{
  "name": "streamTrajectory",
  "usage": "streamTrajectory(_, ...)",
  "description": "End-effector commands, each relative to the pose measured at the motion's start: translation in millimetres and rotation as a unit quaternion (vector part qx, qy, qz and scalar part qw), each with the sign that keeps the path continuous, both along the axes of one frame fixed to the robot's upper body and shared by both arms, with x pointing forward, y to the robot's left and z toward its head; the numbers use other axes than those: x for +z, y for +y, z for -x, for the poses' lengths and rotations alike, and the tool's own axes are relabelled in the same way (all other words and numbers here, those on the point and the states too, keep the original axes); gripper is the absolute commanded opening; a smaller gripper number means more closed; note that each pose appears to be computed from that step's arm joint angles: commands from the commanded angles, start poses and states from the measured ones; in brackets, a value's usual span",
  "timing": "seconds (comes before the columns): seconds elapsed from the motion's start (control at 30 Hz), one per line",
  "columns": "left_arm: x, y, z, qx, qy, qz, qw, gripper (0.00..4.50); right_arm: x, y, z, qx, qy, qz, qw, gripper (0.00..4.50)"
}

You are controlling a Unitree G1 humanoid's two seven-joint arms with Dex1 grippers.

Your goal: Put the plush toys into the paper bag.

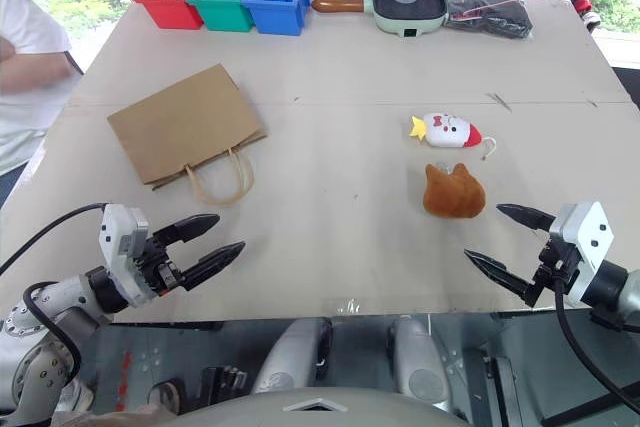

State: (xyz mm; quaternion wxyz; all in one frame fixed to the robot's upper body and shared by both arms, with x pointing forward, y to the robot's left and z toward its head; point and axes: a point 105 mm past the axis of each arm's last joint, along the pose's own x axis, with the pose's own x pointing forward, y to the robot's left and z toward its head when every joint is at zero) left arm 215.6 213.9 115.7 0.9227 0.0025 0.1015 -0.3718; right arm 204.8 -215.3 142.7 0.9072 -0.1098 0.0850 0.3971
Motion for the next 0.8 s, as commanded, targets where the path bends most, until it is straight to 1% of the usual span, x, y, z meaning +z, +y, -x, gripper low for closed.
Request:
streamTrajectory(0.03,14,1,-10,0.013,-0.049,-0.012,0.999,4.46,9,17,-5,0.015,-0.03,-0.019,0.999,4.5)
streamTrajectory(0.1,25,14,-26,0.056,-0.083,-0.012,0.995,4.46,13,41,-10,0.032,-0.046,-0.05,0.997,4.5)
streamTrajectory(0.17,33,21,-35,0.078,-0.101,-0.009,0.992,4.46,16,55,-12,0.044,-0.053,-0.068,0.995,4.5)
streamTrajectory(0.27,43,41,-43,0.094,-0.131,-0.063,0.985,4.46,20,76,-13,0.075,-0.073,-0.074,0.992,4.5)
streamTrajectory(0.3,44,48,-42,0.087,-0.145,-0.105,0.98,4.46,21,82,-12,0.088,-0.077,-0.075,0.99,4.5)
streamTrajectory(0.4,42,66,-41,0.057,-0.176,-0.215,0.959,4.46,20,92,-8,0.114,-0.077,-0.076,0.988,4.5)
streamTrajectory(0.5,37,77,-44,0.033,-0.195,-0.288,0.937,4.46,18,96,-9,0.119,-0.08,-0.077,0.987,4.5)
streamTrajectory(0.57,33,74,-53,0.018,-0.213,-0.325,0.921,4.46,16,96,-10,0.118,-0.083,-0.073,0.987,4.5)
streamTrajectory(0.7,26,68,-67,0.0,-0.24,-0.371,0.897,4.46,14,93,-11,0.107,-0.086,-0.067,0.988,4.5)
streamTrajectory(0.8,22,66,-75,-0.003,-0.255,-0.388,0.886,4.46,14,92,-10,0.104,-0.088,-0.065,0.988,4.5)
